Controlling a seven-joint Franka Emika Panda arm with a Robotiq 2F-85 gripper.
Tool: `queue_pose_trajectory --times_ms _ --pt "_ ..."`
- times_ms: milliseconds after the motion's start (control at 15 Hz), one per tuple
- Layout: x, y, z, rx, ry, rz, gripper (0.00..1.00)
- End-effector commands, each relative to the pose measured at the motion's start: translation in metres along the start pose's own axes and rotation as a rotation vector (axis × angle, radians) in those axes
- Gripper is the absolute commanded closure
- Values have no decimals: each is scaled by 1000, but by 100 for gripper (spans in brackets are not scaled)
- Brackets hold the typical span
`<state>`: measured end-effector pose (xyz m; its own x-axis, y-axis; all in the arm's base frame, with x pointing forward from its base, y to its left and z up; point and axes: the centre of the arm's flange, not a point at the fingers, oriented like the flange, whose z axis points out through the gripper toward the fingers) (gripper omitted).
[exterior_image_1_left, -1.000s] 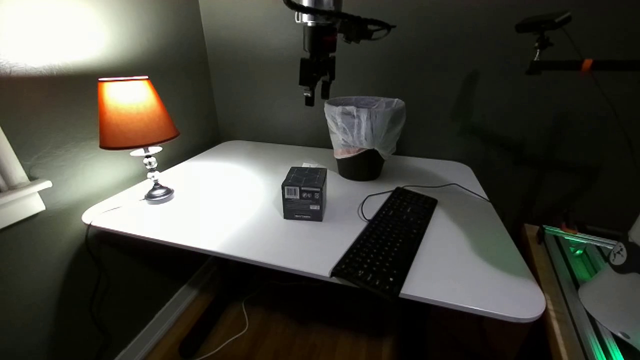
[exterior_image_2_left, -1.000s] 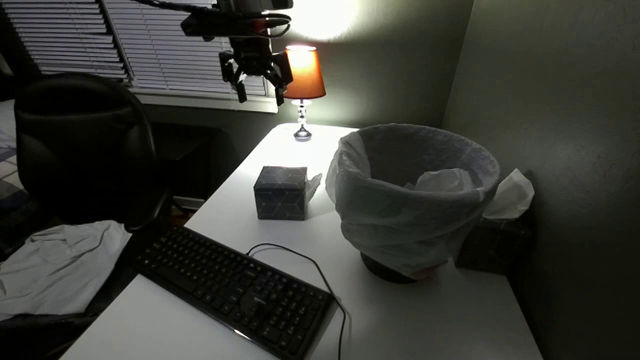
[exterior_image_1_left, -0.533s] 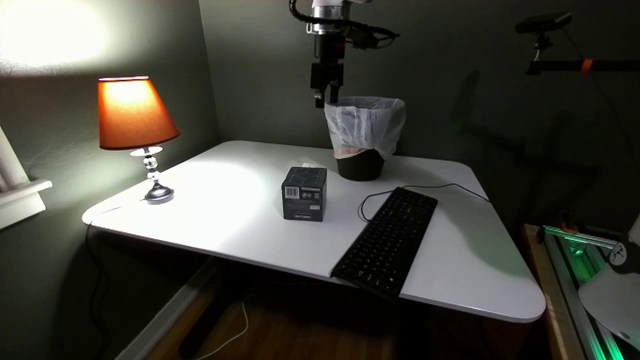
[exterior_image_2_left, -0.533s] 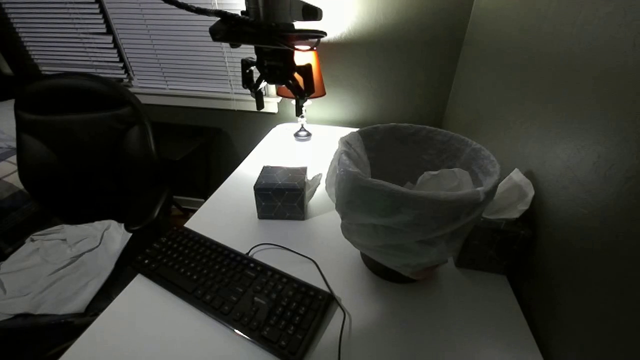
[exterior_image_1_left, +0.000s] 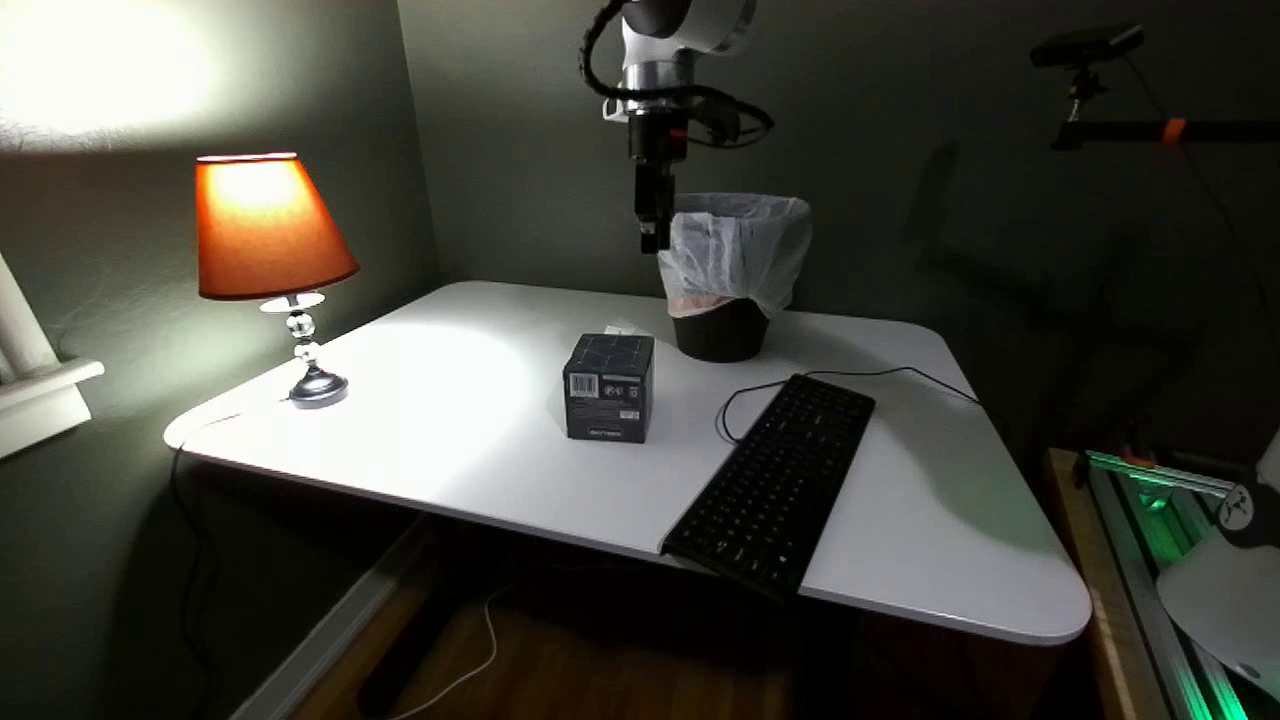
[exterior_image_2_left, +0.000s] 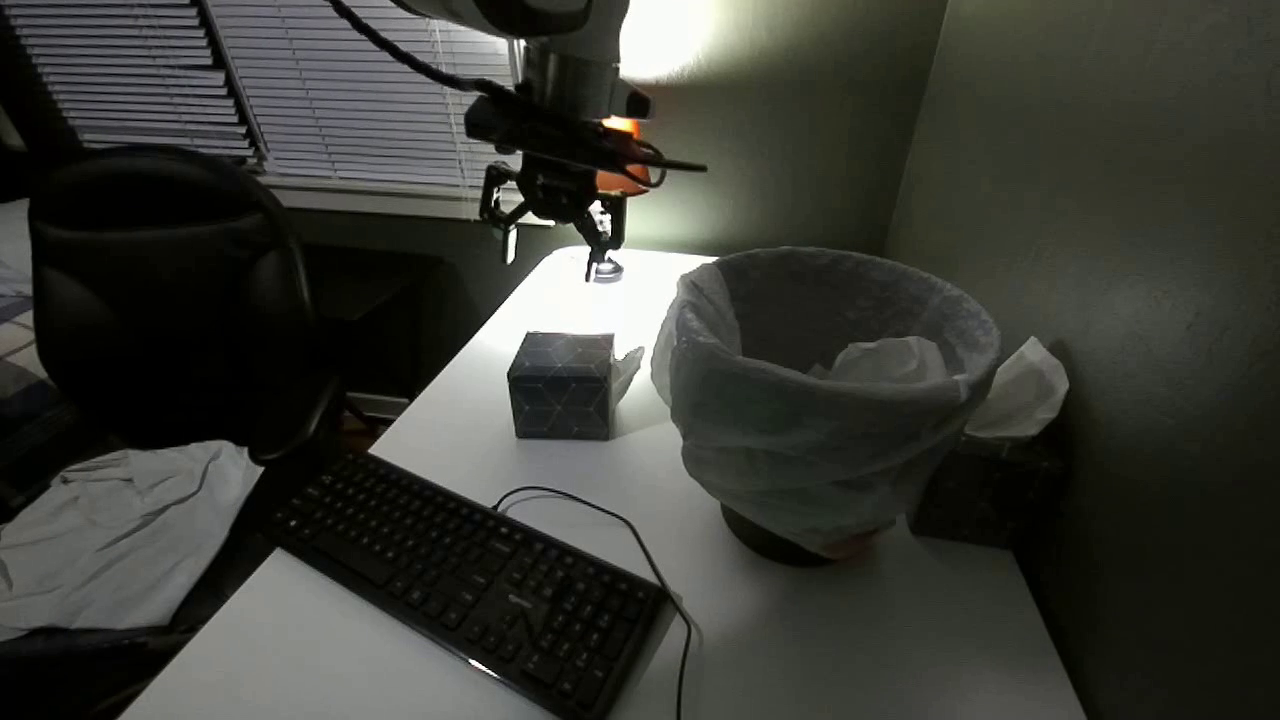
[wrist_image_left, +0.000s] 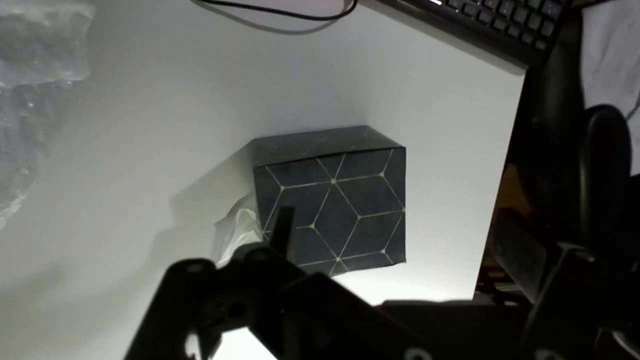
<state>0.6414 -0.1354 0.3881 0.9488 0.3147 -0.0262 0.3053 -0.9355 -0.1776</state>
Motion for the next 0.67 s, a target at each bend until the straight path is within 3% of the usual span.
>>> queue_pose_trajectory --times_ms 0,200,600 --pt "14 18 30 81 -68 -167 0" --pt "22 25 53 89 -104 -246 0" --pt "44 30 70 -8 -54 -256 0"
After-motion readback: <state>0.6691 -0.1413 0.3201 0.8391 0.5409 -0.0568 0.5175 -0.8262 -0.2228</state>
